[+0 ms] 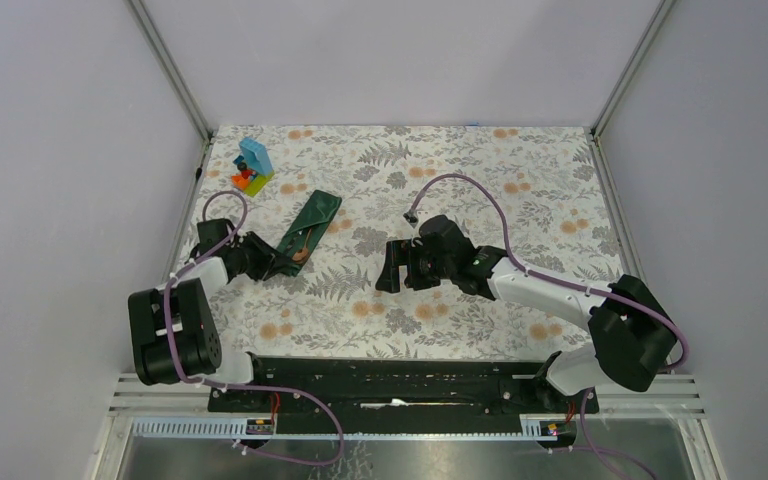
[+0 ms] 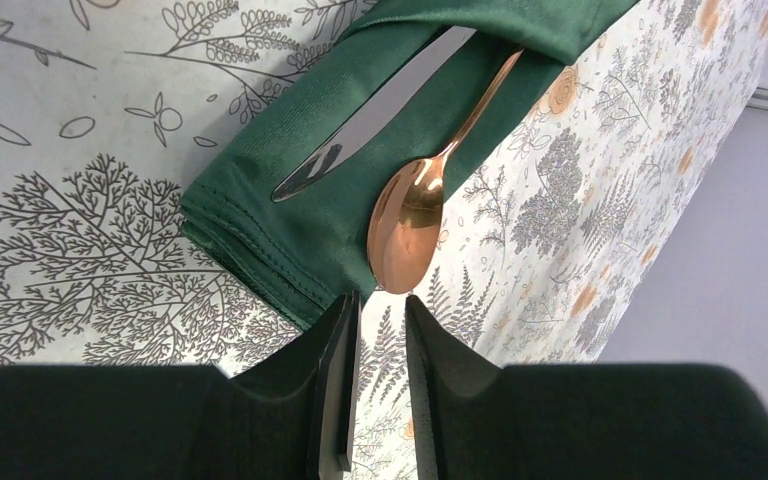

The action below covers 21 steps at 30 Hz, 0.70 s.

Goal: Fold the napkin into a case and place the utensils inside
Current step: Insert the spoon into the folded napkin.

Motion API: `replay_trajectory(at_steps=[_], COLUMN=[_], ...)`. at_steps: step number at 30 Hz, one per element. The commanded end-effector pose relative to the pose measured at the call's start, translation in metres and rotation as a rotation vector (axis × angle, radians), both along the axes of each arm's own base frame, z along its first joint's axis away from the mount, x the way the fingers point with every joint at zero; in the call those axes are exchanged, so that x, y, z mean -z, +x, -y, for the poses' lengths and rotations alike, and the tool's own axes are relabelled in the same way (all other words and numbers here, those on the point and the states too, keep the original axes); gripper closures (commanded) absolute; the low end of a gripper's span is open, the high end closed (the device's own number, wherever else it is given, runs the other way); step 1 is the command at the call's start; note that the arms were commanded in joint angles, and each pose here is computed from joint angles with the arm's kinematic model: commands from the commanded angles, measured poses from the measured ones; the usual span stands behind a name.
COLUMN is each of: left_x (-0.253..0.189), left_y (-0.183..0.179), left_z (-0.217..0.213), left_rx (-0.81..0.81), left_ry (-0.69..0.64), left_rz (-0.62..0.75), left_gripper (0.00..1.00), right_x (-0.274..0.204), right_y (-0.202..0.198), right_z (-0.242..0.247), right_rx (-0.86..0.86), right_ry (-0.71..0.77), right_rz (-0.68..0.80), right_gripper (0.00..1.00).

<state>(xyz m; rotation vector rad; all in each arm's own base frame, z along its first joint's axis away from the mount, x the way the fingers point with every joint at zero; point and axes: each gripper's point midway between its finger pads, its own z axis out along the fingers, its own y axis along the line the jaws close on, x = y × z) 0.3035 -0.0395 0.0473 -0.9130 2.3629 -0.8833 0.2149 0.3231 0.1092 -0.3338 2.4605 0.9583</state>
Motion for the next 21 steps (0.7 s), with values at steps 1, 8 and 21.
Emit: replay_trajectory(at_steps=[1,8,21], left_x=[-0.006,0.005,0.006], left_y=[0.010,0.018,0.021], left_z=[-0.004,0.003,0.004], left_rx=[-0.010,0.012,-0.009], left_ry=[0.003,-0.036,-0.027], left_rz=[0.028,0.018,0.037], left_gripper=[0.72,0.76,0.74], right_x=[-0.017,-0.015,-0.009], right_y=[0.010,0.012,0.010], right_z=[-0.002,-0.002,-0.001], right_rx=[0.017,0.026,0.028], right_ry=[0.043,0.057,0.064], right_rz=[0.059,0.065,0.047], right_gripper=[0.11,0.11,0.11])
